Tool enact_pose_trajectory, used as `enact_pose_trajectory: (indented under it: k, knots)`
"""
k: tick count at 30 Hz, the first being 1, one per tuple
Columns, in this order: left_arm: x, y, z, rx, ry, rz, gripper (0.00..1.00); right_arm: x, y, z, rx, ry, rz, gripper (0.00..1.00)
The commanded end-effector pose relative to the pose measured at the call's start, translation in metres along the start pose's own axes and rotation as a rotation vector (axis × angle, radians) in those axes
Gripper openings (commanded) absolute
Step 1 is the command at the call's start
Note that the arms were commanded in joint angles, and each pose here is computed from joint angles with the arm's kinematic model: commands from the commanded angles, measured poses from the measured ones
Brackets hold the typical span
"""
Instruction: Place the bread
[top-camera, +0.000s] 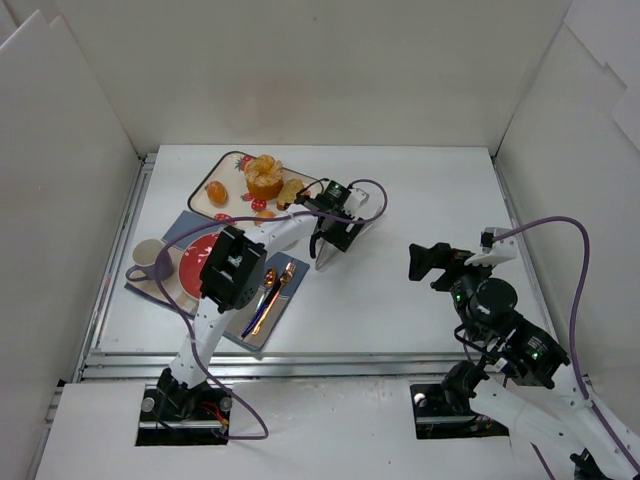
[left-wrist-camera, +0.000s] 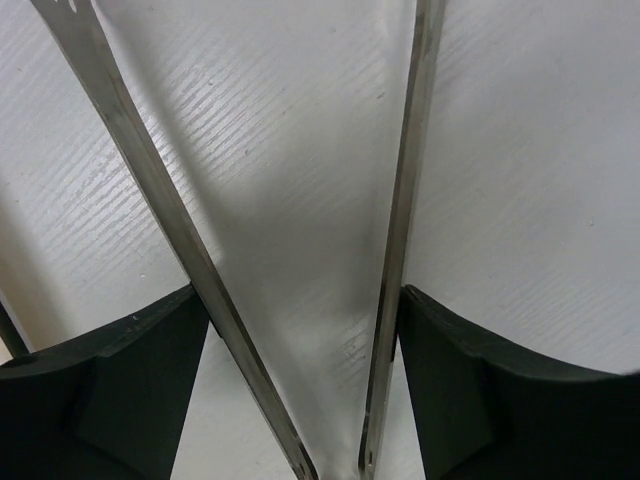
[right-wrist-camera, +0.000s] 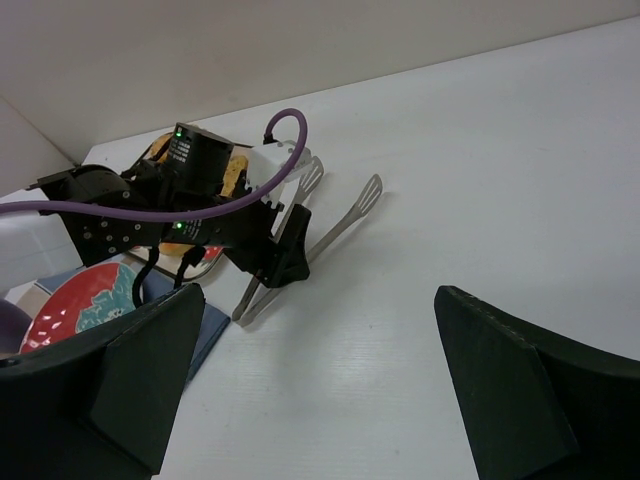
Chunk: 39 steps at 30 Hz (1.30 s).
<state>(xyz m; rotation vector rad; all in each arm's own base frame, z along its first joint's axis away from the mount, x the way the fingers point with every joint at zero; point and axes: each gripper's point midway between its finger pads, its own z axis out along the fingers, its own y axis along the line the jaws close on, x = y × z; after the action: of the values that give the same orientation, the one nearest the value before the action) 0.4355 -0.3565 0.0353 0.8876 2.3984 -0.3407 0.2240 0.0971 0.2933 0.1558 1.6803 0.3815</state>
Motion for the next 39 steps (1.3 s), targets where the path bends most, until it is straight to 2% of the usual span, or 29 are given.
enact_pose_trajectory:
  k: [1, 6, 17, 26, 33, 37, 39]
  knots:
    - [-0.030, 0.000, -0.020, 0.007, -0.082, -0.011, 0.68, -0.013, 0.004, 0.000, -0.011, -0.047, 0.027, 0.98]
    - [-0.031, 0.007, -0.040, -0.040, -0.087, -0.019, 0.59, -0.013, 0.005, 0.000, -0.017, -0.046, 0.027, 0.98]
    - [-0.069, -0.001, -0.124, -0.091, -0.125, 0.012, 0.63, -0.012, 0.005, 0.000, -0.014, -0.043, 0.027, 0.98]
    - [-0.075, -0.004, -0.168, -0.105, -0.136, 0.029, 0.63, -0.015, 0.004, -0.003, -0.021, -0.055, 0.037, 0.98]
    - [-0.073, -0.002, -0.191, -0.125, -0.139, 0.017, 0.58, -0.014, 0.005, -0.003, -0.023, -0.051, 0.036, 0.98]
    - [-0.071, 0.009, -0.213, -0.175, -0.155, 0.000, 0.49, -0.013, 0.005, -0.002, -0.024, -0.048, 0.034, 0.98]
    - [-0.066, 0.012, -0.217, -0.175, -0.151, -0.009, 0.49, -0.014, 0.005, -0.002, -0.024, -0.049, 0.037, 0.98]
